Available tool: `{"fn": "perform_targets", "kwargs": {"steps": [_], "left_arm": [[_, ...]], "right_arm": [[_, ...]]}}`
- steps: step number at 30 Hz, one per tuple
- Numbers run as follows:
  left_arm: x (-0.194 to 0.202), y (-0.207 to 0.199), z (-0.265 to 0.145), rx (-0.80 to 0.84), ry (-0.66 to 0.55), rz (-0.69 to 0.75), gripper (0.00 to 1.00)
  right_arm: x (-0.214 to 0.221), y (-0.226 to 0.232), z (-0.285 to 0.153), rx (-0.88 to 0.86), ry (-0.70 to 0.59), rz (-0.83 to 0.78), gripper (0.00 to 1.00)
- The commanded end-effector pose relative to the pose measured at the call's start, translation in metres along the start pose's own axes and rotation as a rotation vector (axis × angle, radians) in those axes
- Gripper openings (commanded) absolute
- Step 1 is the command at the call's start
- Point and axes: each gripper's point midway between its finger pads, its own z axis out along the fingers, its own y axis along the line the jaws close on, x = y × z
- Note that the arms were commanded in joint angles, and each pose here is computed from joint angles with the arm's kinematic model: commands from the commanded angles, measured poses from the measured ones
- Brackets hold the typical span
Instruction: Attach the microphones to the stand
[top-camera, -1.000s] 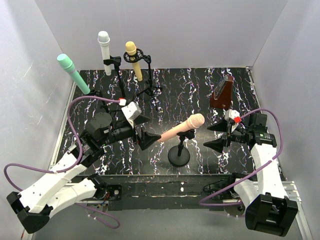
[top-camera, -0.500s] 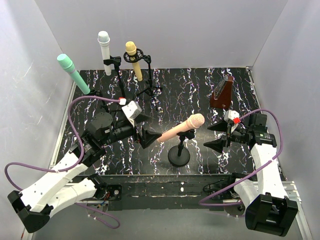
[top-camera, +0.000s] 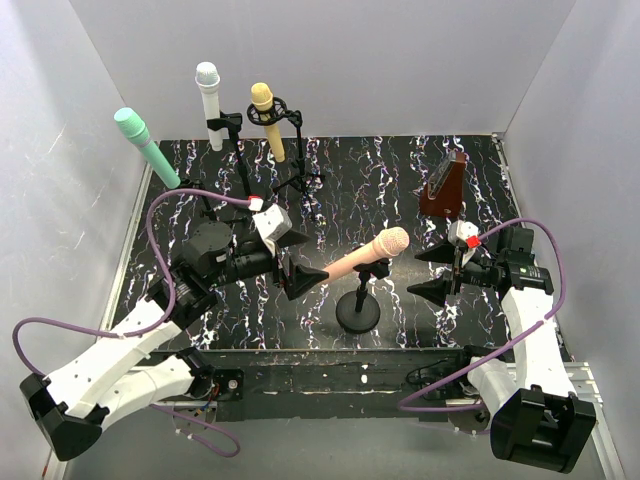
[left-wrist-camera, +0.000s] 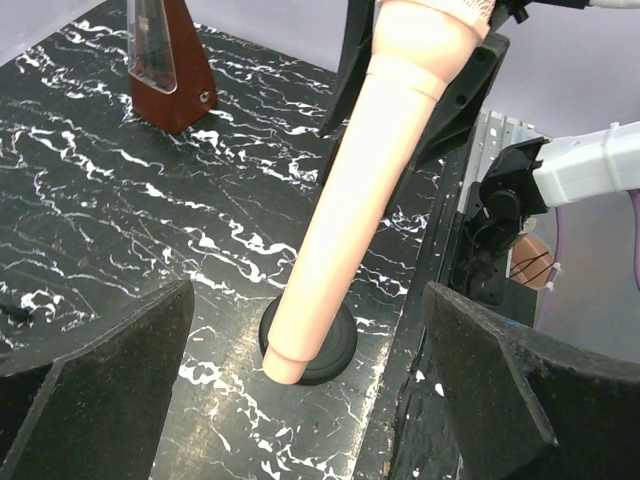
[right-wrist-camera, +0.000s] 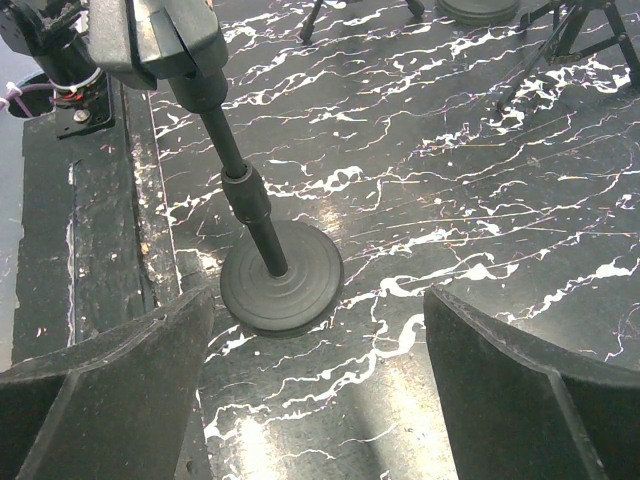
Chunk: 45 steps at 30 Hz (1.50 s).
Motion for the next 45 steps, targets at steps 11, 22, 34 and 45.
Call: {"fn": "perform_targets", "kwargs": {"steps": [11, 22, 34, 45], "left_arm": [[-0.034, -0.018, 0.018, 0.158, -0.058, 0.074, 0.98], [-0.037, -0.019, 0.020, 0.163, -0.060, 0.064, 0.98], [-0.037, -0.020, 0.023, 0.174, -0.053, 0.056, 0.98], [-0.035, -0.019, 0.027, 0.179, -0.036, 0.042, 0.98]], "right_arm": [[-0.004, -0.001, -0.002, 0.009, -0.004, -0.008, 0.91], [-0.004, -0.001, -0.002, 0.007, -0.006, -0.003, 0.91], [-0.003, -0.002, -0.002, 0.010, -0.002, -0.002, 0.91], [-0.003, -0.002, -0.003, 0.009, -0.003, -0.003, 0.91]]}}
